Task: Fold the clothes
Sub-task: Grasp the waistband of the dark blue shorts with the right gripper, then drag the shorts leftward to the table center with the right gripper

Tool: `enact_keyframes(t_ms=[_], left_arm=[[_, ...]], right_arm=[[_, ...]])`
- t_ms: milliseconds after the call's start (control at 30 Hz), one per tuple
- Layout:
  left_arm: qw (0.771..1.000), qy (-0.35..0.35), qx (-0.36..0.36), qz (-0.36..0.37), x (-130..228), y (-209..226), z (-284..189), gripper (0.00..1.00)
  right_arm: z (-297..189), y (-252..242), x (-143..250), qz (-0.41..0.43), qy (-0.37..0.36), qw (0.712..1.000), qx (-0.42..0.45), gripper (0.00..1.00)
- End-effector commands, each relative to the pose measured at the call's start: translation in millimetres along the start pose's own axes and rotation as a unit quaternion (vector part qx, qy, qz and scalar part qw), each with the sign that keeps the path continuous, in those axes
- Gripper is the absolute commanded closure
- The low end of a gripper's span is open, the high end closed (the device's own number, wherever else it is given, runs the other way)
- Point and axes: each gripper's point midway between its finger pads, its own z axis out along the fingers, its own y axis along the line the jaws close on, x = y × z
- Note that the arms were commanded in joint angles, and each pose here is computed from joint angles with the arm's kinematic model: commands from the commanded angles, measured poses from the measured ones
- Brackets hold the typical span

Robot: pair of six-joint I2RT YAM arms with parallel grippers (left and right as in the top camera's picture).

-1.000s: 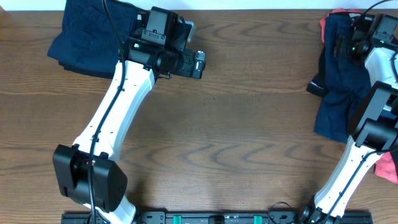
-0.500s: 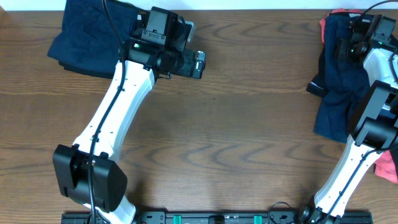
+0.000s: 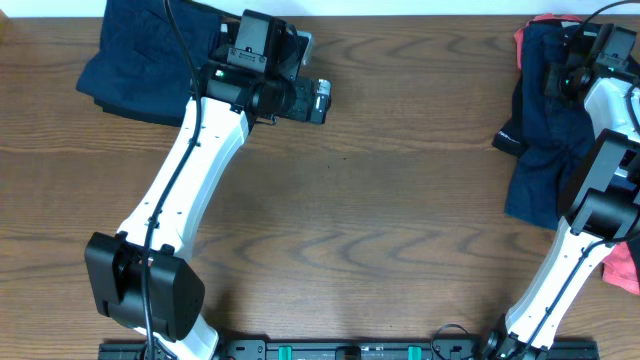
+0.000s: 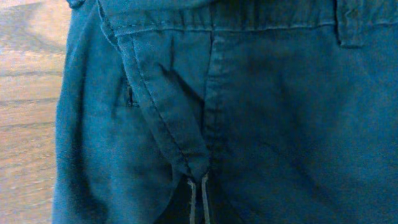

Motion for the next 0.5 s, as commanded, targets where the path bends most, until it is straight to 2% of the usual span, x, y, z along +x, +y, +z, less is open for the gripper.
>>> enact_keyframes(t_ms=[0, 100, 200, 467], left_arm=[[1.000, -0.009, 0.007, -0.024, -7, -2, 0, 0.02], [0.999, -0.033, 0.008, -0.019, -20, -5, -15, 0.02], [0.999, -0.049, -0.004, -0.020, -23, -3, -37, 0.01], [0.996, -0.048, -0.055, -0.048, -3, 23, -95, 0.01]], right_arm=[[-19, 17, -16, 0.016, -0.020, 0.998, -0.049, 0.99], [-52, 40, -41, 0.010, -0.049, 0.995, -0.090, 0.99], [-109, 76, -69, -0.014, -0.077, 0.990, -0.121, 0.99], [-205, 171, -79, -0.102, -0.094, 0.975, -0.171, 0.99]])
